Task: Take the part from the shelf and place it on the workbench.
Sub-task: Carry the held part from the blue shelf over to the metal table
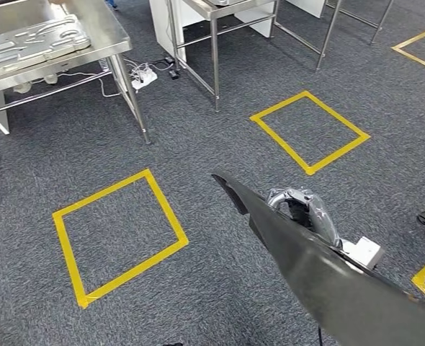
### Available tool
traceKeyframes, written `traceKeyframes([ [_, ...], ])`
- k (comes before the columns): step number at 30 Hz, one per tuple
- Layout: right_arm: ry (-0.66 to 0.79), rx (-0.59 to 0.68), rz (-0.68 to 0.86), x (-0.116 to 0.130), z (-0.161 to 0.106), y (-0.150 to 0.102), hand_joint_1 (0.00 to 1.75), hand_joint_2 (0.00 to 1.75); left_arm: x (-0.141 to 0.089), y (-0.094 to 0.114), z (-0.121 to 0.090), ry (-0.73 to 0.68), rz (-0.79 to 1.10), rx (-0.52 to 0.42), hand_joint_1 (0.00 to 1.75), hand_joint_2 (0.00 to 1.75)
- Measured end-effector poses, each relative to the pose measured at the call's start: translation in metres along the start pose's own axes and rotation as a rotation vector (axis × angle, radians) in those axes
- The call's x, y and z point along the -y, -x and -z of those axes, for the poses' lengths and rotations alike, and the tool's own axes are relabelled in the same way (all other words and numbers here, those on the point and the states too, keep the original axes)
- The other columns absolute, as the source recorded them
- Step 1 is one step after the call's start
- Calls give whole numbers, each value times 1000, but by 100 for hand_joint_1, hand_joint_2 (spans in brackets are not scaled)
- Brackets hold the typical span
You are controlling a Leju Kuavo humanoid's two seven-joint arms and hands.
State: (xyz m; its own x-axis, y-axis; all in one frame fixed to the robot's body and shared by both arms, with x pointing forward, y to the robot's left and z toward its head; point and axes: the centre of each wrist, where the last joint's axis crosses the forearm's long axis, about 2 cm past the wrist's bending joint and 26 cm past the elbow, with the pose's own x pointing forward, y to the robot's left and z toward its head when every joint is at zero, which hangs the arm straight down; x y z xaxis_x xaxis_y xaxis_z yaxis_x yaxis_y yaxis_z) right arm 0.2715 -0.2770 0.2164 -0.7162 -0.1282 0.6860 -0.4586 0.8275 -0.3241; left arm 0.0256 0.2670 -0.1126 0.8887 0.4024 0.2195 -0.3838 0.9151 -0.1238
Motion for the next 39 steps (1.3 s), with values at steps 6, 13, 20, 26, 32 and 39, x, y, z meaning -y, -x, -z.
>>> traceKeyframes([
  [6,6,16,3,0,1,0,175,175,-3,-5,1,12,0,45,0,175],
  [13,12,18,9,-1,0,1,175,175,-5,-9,1,23,-2,73,0,175],
  [20,11,20,12,-2,-1,1,175,175,-5,-10,1,28,-1,83,0,175],
  [26,17,31,17,-4,2,0,175,175,-6,-9,1,32,0,85,0,175],
  [32,19,30,20,-5,3,1,175,175,-7,-8,1,39,-4,85,0,175],
  [39,17,32,20,-4,5,0,175,175,-7,-7,1,44,-6,86,0,175],
])
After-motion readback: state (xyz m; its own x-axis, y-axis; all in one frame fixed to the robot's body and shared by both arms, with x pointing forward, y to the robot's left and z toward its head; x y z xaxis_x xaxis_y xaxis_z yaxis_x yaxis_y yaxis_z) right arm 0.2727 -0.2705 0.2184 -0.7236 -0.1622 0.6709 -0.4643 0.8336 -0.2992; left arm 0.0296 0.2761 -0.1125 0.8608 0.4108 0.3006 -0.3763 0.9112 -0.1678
